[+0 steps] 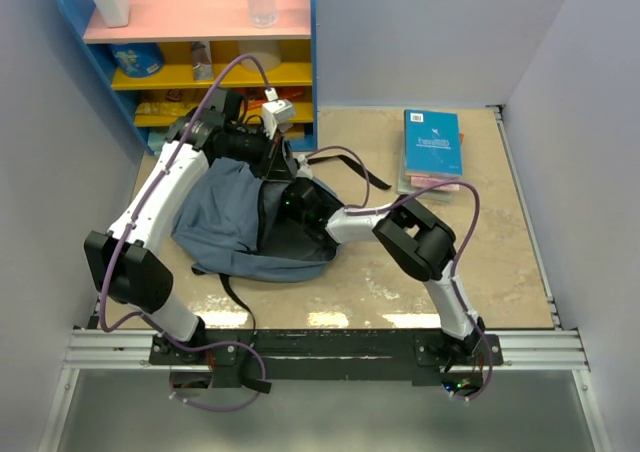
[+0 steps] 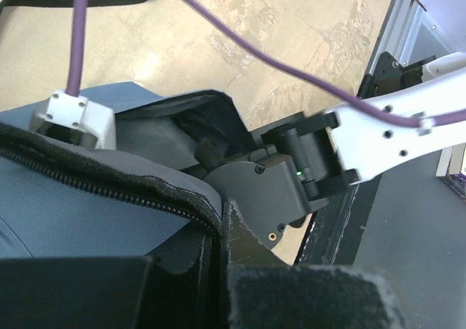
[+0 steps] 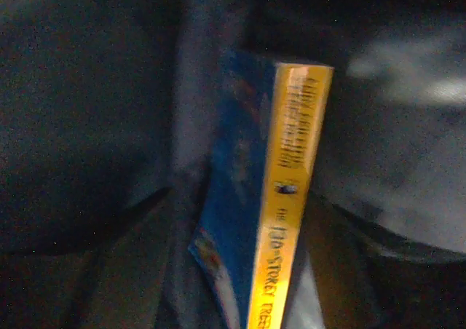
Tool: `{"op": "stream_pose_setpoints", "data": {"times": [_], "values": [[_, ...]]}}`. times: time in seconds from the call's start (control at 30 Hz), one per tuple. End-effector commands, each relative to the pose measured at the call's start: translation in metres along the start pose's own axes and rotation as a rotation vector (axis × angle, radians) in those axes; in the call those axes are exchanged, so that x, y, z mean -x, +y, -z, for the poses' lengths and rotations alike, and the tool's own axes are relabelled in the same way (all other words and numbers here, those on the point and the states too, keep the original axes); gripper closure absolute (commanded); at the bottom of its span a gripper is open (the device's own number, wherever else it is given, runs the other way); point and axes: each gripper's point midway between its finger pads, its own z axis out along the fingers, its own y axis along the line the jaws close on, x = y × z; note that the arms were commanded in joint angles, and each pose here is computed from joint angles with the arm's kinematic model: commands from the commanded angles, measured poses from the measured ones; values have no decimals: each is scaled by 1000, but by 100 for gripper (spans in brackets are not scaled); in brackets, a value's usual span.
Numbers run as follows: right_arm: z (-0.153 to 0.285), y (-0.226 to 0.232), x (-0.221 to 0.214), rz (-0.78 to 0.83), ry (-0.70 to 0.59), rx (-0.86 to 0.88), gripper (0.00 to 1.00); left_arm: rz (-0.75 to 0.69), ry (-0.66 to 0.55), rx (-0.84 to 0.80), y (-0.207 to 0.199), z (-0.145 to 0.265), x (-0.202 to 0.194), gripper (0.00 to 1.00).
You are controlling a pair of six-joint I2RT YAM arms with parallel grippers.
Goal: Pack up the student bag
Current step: Place the book in the student bag.
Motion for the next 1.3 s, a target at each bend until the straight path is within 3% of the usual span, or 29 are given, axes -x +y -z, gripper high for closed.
{"op": "stream_pose_setpoints", "data": {"times": [0.0, 0.13, 0.33, 0.7, 0.9, 1.03, 1.27], "values": [[43, 37, 22, 104, -4, -35, 19, -87, -38, -7, -13, 3, 9, 100], [80, 30, 44, 197, -31, -115, 16, -88, -22, 29, 4, 4, -1, 100], [120, 14, 77, 291, -40, -166, 20, -51, -2, 47, 21, 7, -12, 100], [182, -9, 224, 348, -274, -286, 24, -29, 7, 42, 22, 6, -19, 100], [232, -69, 308, 358, -441, -519, 22, -29, 9, 35, 19, 6, -22, 100], [282, -117, 349, 237, -578, -594, 21, -34, 17, 31, 20, 5, -26, 100], [334, -202, 371, 132, -610, -768, 19, -27, 26, 15, 21, 1, -32, 100]]}}
